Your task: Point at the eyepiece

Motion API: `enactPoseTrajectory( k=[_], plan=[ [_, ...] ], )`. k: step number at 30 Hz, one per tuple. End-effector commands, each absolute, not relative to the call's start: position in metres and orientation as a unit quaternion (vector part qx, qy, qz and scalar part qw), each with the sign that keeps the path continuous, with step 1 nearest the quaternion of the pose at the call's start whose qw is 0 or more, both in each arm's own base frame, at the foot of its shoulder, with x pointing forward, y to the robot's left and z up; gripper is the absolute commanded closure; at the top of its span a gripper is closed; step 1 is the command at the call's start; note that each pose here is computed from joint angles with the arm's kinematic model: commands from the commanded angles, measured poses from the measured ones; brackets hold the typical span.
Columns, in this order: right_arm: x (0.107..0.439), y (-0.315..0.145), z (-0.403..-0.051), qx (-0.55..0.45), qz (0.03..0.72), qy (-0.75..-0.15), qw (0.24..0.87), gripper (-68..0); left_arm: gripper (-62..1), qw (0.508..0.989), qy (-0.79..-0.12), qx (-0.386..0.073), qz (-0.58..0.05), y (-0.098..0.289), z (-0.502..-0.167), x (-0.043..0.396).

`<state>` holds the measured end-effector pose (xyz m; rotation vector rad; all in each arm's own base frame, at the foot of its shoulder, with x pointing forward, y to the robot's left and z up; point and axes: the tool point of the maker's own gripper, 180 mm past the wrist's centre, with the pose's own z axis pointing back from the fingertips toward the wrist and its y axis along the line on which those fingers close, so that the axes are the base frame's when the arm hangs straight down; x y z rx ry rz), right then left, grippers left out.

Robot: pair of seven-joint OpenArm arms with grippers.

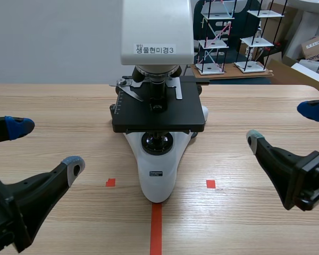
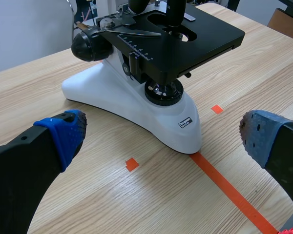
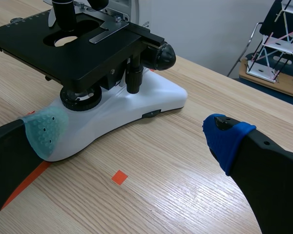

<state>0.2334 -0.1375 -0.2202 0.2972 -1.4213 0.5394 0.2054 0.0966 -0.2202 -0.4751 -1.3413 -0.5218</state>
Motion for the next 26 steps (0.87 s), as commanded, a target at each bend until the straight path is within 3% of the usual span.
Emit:
enactPoseTrajectory(
  k=[1, 26],
  plan=[
    [0.2342, -0.1352, -0.2132, 0.14, 0.243, -0.651, 0.706, -60.8, -62.3, 0.719, -0.616, -0.222, -0.234, 0.0939, -0.2139, 0.2061],
    [0.2343, -0.1348, -0.211, 0.141, 0.242, -0.655, 0.702, -60.8, -62.3, 0.718, -0.616, -0.222, -0.234, 0.0939, -0.2138, 0.2061]
  ],
)
